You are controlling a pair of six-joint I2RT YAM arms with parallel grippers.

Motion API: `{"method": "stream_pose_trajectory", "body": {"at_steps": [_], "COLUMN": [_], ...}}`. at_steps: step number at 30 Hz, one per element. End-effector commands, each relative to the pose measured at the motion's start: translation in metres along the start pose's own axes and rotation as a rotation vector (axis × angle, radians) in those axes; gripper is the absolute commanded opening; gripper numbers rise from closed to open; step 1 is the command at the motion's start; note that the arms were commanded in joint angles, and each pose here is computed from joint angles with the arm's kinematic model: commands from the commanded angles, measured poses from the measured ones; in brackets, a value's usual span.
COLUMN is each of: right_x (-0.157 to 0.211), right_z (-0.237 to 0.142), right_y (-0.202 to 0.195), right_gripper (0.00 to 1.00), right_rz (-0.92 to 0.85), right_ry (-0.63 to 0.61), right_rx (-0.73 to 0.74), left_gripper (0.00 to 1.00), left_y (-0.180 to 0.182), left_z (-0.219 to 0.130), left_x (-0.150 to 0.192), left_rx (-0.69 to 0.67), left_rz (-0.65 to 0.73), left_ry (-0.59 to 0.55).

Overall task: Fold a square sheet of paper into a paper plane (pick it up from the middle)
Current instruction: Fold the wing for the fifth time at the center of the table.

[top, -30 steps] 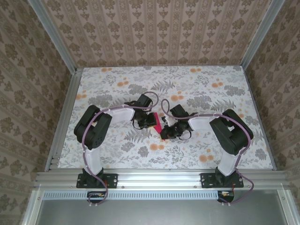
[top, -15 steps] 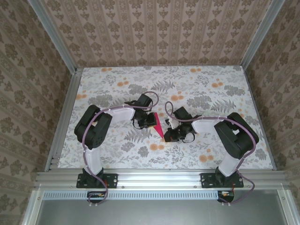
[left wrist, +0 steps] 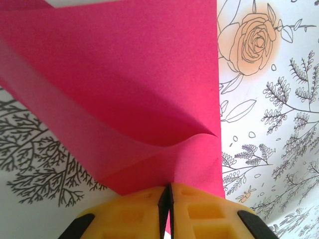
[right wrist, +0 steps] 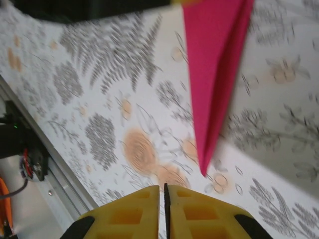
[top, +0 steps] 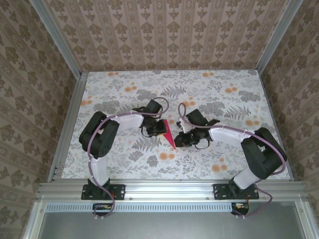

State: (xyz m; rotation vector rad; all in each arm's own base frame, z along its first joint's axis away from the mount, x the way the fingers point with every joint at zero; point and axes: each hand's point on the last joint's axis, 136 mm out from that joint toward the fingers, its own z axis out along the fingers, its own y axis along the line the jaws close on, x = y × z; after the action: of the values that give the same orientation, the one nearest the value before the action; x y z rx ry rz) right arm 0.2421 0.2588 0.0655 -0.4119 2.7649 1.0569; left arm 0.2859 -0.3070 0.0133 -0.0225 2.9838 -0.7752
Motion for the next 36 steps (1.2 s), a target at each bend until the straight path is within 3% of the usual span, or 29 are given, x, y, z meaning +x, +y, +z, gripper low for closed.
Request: {"method": "stream_pose_trajectory", "body": {"at_steps": [1, 9, 18, 28, 36], "right_x": [-0.020, -0.034, -0.012, 0.026, 0.037], "right_z": [0.003, 0.037, 0.052, 0.053, 0.048], "right_y": [0.011, -0.005, -0.039, -0.055, -0.056], "right_gripper": [0.13, 0.13, 0.11, 0.10, 0.11], "right_rz": [-0.014, 0.011, 0.094, 0.178, 0.193], "right_ry": [-0.021, 0.022, 0.074, 0.157, 0.176], "right_rx": [-0.008, 0.025, 0.074, 0.068, 0.078], "left_gripper": [0.14, 0.14, 0.14, 0.19, 0.21], "left_y": [0.072, 0.066, 0.054, -0.019, -0.037], "left_z": [0.030, 0.027, 0.020, -0.028, -0.036], "left_x": [0.034, 0.033, 0.026, -0.004, -0.003], "left_rx": [-0.260, -0.243, -0.206, 0.089, 0.216], "left_rz": [-0.031, -0.020, 0.010, 0.184, 0.268], "left_ry": [0.094, 0.088, 0.065, -0.132, -0.198]}}
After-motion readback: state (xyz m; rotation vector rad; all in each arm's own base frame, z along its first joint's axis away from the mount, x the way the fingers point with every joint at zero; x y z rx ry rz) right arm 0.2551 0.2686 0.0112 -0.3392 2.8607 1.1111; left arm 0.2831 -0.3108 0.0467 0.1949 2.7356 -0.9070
